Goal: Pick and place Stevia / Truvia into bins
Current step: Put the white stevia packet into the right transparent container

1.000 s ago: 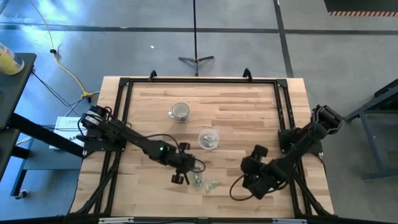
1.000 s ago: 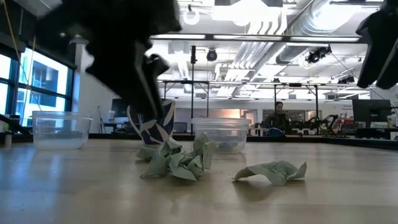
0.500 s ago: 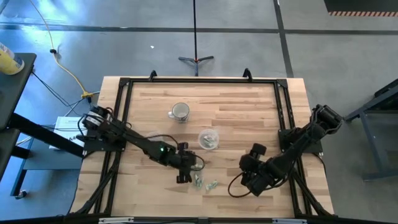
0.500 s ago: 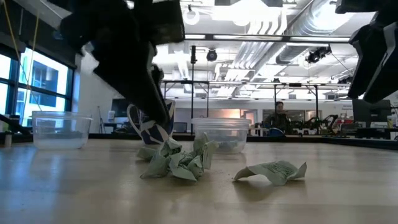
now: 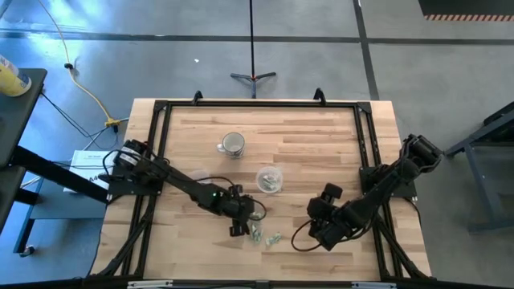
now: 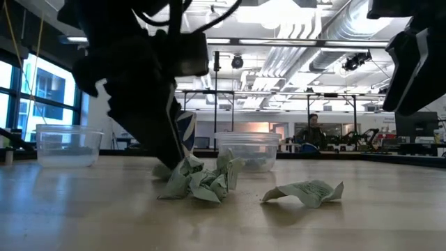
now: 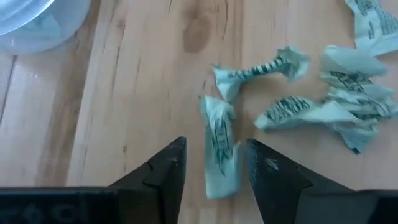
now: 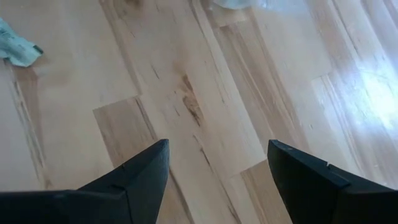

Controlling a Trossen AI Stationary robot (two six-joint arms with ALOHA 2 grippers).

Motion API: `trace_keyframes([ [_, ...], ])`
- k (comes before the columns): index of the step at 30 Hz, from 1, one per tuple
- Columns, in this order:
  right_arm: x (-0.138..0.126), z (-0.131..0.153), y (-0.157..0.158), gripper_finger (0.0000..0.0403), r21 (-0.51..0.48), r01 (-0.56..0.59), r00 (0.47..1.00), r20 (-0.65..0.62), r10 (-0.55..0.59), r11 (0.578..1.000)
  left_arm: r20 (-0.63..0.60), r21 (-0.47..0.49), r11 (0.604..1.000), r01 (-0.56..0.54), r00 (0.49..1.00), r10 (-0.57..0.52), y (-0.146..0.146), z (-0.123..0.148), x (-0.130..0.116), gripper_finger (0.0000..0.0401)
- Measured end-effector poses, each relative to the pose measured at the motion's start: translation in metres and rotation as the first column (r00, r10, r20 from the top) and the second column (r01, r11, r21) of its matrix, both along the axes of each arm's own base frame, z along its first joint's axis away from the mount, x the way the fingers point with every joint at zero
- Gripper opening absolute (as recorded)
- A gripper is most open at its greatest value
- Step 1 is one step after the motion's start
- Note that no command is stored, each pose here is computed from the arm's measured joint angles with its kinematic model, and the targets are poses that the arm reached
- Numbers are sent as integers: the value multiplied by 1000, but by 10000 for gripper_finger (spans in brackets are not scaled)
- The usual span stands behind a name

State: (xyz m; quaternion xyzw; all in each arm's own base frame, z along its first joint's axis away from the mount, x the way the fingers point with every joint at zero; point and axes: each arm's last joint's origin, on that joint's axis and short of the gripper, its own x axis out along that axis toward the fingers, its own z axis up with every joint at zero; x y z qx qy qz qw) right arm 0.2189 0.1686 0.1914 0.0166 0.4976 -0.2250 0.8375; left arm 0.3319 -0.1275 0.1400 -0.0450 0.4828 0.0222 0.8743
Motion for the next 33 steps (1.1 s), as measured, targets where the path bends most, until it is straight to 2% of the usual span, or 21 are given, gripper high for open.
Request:
trace_keyframes([
  [6,1,0,-1,263,1,7,1000,0,-7,1000,1,-25,999,21,1000,-21,-1,-8,5,174],
  [12,2,0,-3,263,0,10,1000,-2,-10,1000,10,18,999,42,999,-42,-2,-13,7,153],
  [16,4,0,-5,263,-5,10,1000,-5,-10,1000,17,72,994,78,997,-80,-1,-13,7,109],
  [21,7,0,-8,263,-6,24,1000,-3,-24,1000,13,82,994,71,997,-72,9,-13,11,26],
  [24,7,0,-9,263,-17,26,1000,9,-25,1000,10,74,997,18,1000,-19,23,-9,13,27],
  [28,7,1,-9,263,-25,26,1000,18,-26,999,0,121,992,-20,1000,20,39,10,20,44],
  [33,7,1,-9,263,-33,28,999,20,-27,999,94,203,979,1,995,-20,56,53,40,27],
])
